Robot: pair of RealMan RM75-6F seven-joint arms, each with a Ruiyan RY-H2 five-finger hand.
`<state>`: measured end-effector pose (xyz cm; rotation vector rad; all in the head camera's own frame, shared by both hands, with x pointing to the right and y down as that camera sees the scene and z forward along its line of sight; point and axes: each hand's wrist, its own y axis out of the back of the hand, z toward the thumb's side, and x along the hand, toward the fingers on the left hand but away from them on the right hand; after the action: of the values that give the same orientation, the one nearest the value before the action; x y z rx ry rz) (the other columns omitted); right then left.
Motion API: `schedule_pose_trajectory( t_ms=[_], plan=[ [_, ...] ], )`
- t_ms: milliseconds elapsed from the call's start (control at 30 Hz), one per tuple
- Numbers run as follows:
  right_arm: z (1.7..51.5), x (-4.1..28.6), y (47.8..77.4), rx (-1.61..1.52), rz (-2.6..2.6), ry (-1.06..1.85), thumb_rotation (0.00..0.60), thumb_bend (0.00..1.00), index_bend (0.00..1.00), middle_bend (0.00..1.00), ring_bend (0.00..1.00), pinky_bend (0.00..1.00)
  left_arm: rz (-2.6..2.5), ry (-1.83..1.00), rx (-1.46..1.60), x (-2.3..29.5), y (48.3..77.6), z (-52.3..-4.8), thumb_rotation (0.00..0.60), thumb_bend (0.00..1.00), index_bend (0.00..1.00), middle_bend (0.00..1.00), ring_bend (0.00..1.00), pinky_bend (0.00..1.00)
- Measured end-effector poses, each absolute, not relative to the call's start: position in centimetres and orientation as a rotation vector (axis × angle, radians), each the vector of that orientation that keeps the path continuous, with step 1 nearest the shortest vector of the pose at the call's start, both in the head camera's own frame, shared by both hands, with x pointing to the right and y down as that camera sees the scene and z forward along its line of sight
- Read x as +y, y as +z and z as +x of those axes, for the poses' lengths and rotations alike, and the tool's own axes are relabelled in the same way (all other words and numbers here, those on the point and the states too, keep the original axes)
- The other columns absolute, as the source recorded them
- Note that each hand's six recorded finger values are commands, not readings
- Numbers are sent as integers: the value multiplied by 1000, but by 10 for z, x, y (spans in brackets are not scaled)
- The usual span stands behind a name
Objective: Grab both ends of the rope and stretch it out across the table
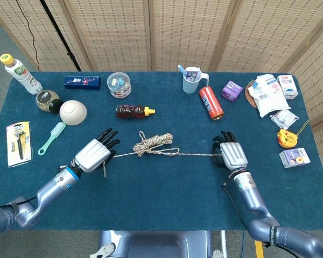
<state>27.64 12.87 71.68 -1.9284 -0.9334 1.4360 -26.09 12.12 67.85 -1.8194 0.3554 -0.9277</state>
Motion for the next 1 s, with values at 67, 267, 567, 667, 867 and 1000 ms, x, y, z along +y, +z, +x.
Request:
schedule_pose_trajectory(
  t_ms=[67, 267, 567, 667, 867, 1000],
  plan=[
    [278, 129, 717, -935, -1927, 1438, 600, 533, 624, 253, 73, 0, -1815, -935, 361, 120, 677, -265, 600, 428, 787, 264, 7, 0],
    [284, 128, 715, -946, -1919, 1447, 600, 533, 626, 254, 75, 0, -1790, -977, 406, 115, 672, -286, 600, 427, 814, 277, 15, 0],
    [293, 125, 713, -969, -1903, 1454, 600, 533, 628, 256, 78, 0, -1744, -1043, 467, 105, 664, -316, 600, 427, 841, 293, 23, 0],
    [297, 123, 711, -980, -1892, 1457, 600, 533, 628, 256, 78, 0, -1722, -1066, 488, 101, 660, -327, 600, 427, 845, 296, 25, 0],
    [309, 118, 706, -1001, -1860, 1462, 600, 533, 628, 256, 79, 0, -1674, -1113, 521, 94, 652, -350, 600, 427, 857, 301, 29, 0],
    [318, 114, 701, -1007, -1839, 1466, 600, 533, 629, 257, 81, 0, -1633, -1150, 545, 89, 645, -370, 600, 426, 864, 304, 30, 0]
  ],
)
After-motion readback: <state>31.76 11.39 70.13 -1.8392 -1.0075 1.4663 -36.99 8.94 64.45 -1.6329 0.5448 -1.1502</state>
